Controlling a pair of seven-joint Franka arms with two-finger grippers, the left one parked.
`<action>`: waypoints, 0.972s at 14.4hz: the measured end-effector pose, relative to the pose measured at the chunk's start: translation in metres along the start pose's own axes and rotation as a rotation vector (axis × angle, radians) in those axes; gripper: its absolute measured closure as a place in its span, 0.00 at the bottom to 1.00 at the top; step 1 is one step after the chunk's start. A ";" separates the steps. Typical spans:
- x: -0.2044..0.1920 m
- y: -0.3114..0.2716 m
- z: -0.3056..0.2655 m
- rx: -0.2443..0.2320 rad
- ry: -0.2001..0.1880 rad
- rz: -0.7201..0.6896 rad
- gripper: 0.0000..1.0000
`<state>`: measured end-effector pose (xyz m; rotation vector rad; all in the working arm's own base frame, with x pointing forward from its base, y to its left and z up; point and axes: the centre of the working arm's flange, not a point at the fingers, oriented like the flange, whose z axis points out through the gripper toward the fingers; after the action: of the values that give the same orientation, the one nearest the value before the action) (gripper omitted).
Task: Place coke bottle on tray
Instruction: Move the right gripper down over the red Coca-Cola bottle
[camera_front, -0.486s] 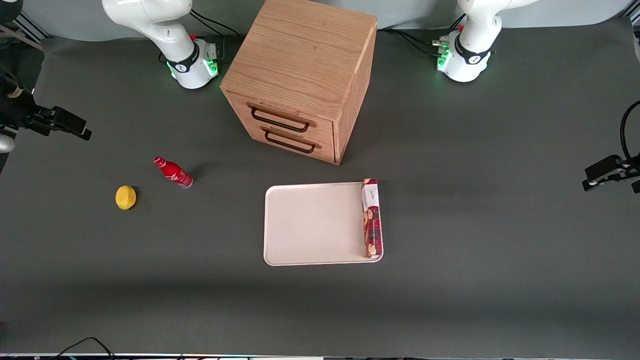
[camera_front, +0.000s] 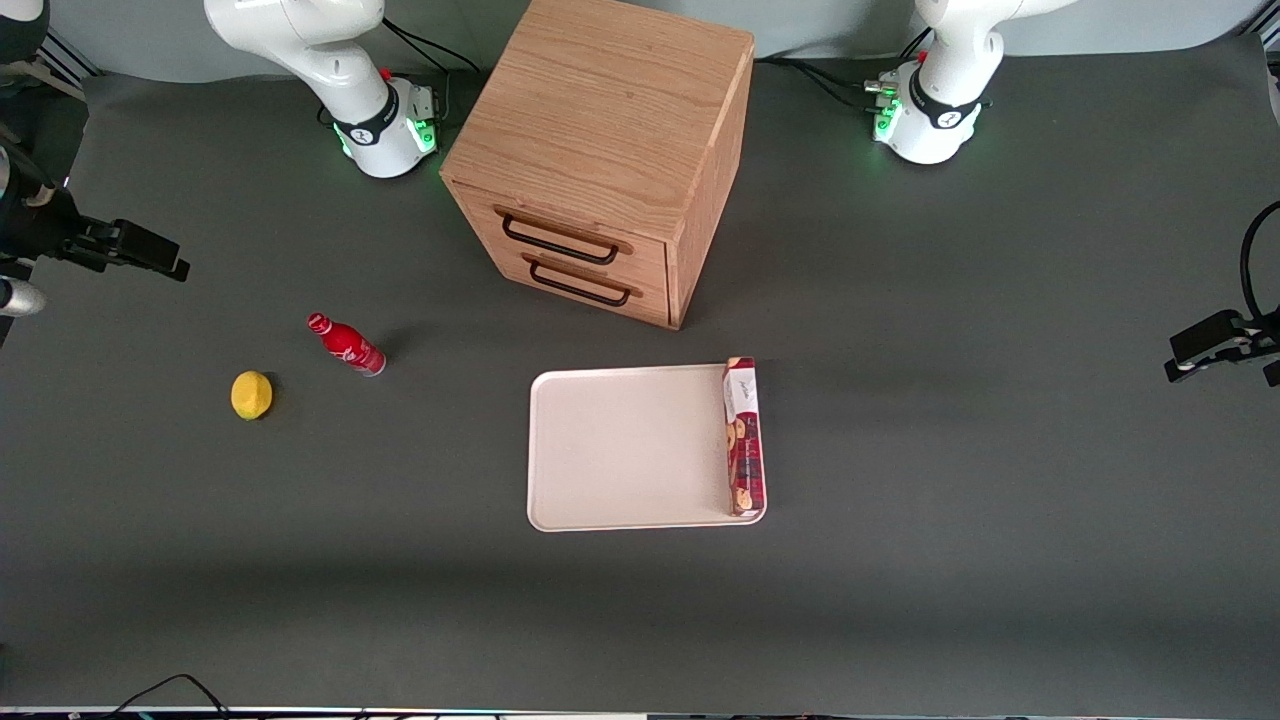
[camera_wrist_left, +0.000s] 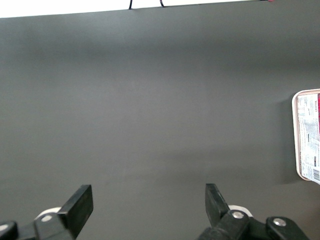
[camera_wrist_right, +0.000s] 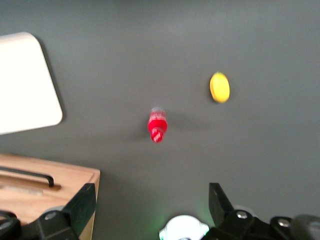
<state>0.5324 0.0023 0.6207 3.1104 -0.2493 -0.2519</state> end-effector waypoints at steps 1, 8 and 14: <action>0.000 -0.002 0.011 -0.005 -0.029 -0.005 0.00; -0.004 -0.002 0.179 0.008 -0.022 -0.012 0.00; -0.024 0.001 0.277 0.021 0.041 -0.011 0.00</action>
<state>0.4646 0.0056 0.3511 3.1342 -0.2360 -0.1873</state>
